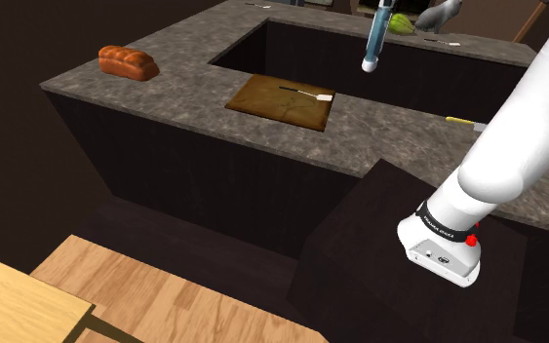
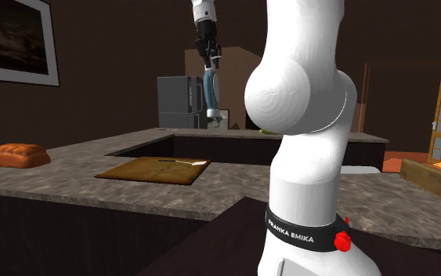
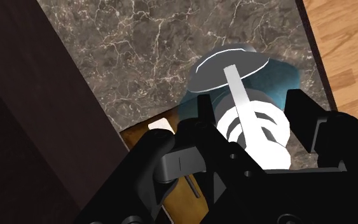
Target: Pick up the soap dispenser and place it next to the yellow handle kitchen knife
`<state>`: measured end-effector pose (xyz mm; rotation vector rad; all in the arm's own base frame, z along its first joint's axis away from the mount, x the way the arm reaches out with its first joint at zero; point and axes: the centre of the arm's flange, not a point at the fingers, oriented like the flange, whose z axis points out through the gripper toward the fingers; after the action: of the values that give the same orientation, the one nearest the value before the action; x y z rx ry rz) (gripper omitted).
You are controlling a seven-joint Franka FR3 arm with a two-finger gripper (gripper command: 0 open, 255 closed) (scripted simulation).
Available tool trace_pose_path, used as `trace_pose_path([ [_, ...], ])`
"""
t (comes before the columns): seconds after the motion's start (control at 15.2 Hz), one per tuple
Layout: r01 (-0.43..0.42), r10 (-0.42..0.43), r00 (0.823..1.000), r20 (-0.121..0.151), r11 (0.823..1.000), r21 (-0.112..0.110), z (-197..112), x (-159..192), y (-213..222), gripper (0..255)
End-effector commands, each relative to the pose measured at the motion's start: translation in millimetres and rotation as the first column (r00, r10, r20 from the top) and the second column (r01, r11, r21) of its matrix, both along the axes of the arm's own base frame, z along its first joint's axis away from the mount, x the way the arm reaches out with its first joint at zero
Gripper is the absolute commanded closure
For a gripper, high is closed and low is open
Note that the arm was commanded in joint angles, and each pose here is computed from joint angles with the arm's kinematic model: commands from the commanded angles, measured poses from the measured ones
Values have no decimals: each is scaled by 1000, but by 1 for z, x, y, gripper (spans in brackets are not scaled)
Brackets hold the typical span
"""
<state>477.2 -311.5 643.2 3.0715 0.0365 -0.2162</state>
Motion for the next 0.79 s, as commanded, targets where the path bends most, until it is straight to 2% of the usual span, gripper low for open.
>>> trace_pose_path([
  [0.0, 0, 0, 1000, 0, 1000, 0, 0, -10, -8, 255],
  [0.73, 0, 0, 1000, 0, 1000, 0, -46, -117, -95, 255],
])
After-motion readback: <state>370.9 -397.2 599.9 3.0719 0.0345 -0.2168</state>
